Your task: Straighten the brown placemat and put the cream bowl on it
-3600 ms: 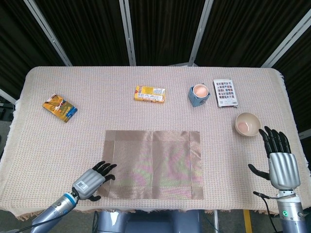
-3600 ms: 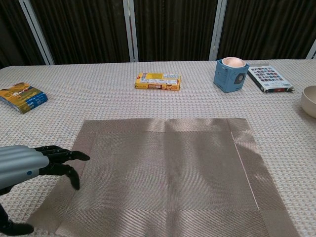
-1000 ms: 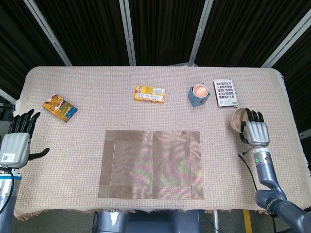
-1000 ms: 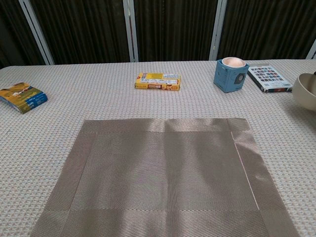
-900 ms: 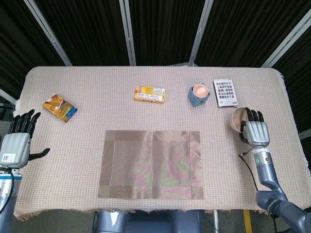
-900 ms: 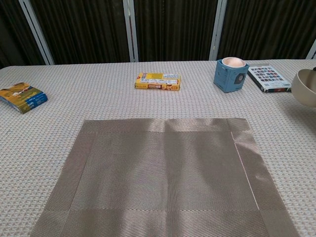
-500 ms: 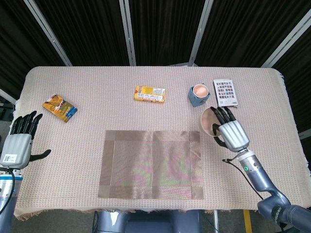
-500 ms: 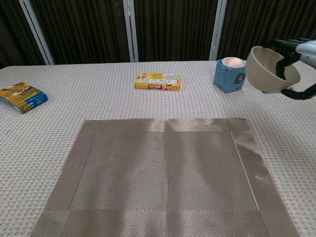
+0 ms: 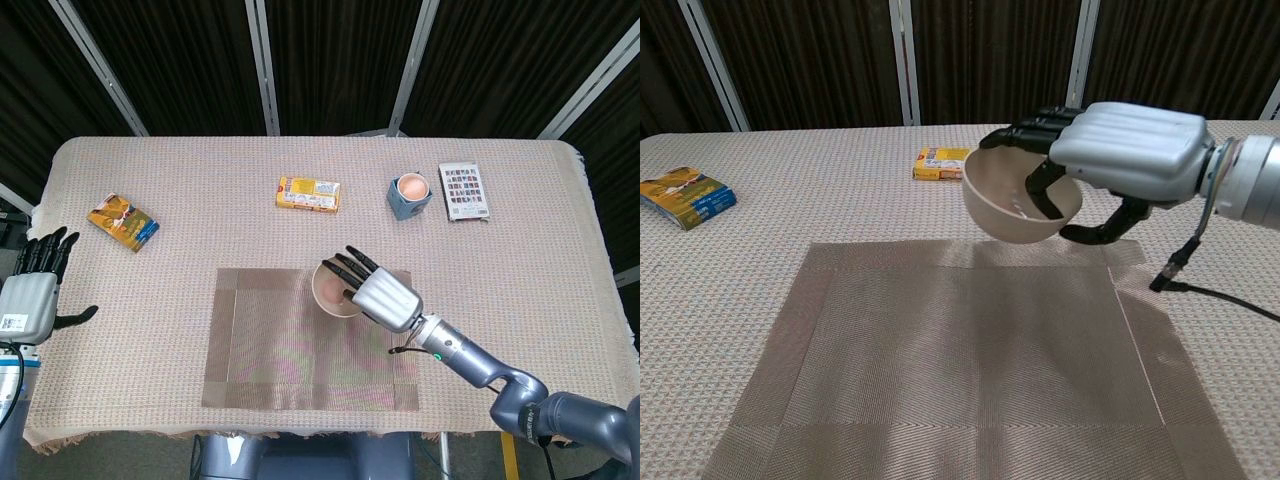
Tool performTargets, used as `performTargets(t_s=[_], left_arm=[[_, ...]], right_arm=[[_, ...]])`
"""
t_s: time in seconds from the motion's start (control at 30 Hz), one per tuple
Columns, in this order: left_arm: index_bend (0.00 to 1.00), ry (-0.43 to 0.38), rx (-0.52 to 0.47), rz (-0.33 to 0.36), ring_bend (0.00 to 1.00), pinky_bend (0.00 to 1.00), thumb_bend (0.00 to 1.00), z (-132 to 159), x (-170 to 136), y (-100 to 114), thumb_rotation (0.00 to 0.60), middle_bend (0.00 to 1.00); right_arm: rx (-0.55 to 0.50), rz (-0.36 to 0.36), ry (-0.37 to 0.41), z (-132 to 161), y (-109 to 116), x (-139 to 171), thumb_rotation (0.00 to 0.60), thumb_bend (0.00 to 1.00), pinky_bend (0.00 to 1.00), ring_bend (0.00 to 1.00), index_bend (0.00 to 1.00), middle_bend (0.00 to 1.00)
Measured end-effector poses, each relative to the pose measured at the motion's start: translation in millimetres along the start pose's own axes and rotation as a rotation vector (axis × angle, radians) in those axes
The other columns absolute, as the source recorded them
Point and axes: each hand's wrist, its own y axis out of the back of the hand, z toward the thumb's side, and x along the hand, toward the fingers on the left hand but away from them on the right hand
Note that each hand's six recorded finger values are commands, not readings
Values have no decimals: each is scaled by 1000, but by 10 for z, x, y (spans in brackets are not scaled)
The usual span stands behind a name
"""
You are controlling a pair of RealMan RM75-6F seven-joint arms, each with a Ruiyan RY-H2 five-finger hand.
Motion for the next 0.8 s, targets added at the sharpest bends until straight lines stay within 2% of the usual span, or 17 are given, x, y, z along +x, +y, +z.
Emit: performTargets(t_s=[0.27, 0.5, 0.57, 0.6, 0.63, 0.67, 0.7, 0.8], left_arm=[[0, -3, -2, -12, 0, 0, 0, -13, 1, -21, 600, 0], [0, -3, -2, -18, 0, 0, 0, -10, -3, -38, 600, 0], [0, -4, -1, -19, 0, 0, 0, -5, -5, -42, 600, 0], [0, -5, 0, -20, 0, 0, 0, -2, -7, -44, 600, 0], [0, -5, 0, -20, 0, 0, 0, 1, -9, -46, 600, 0], [0, -5, -1, -21, 0, 0, 0, 2, -10, -46, 600, 0], [0, -5, -1, -20, 0, 0, 0, 3, -14, -45, 600, 0], [0, -5, -3, -20, 0, 0, 0, 4, -22, -43, 600, 0]], right_arm=[[60, 15, 122, 415, -221, -179, 600, 355, 0, 0, 754, 0], [85, 19, 152, 530, -332, -201, 600, 350, 0, 0, 730, 0], [96, 21, 155, 538, -361, -202, 600, 323, 0, 0, 419, 0], [100, 23, 157, 541, -373, -200, 600, 268, 0, 0, 197, 0], [104, 25, 158, 545, -386, -196, 600, 219, 0, 0, 66, 0], [107, 30, 159, 547, -402, -189, 600, 134, 0, 0, 0, 0], [109, 35, 160, 548, -412, -182, 600, 64, 0, 0, 0, 0], [115, 54, 156, 548, -427, -159, 600, 2, 0, 0, 0, 0]])
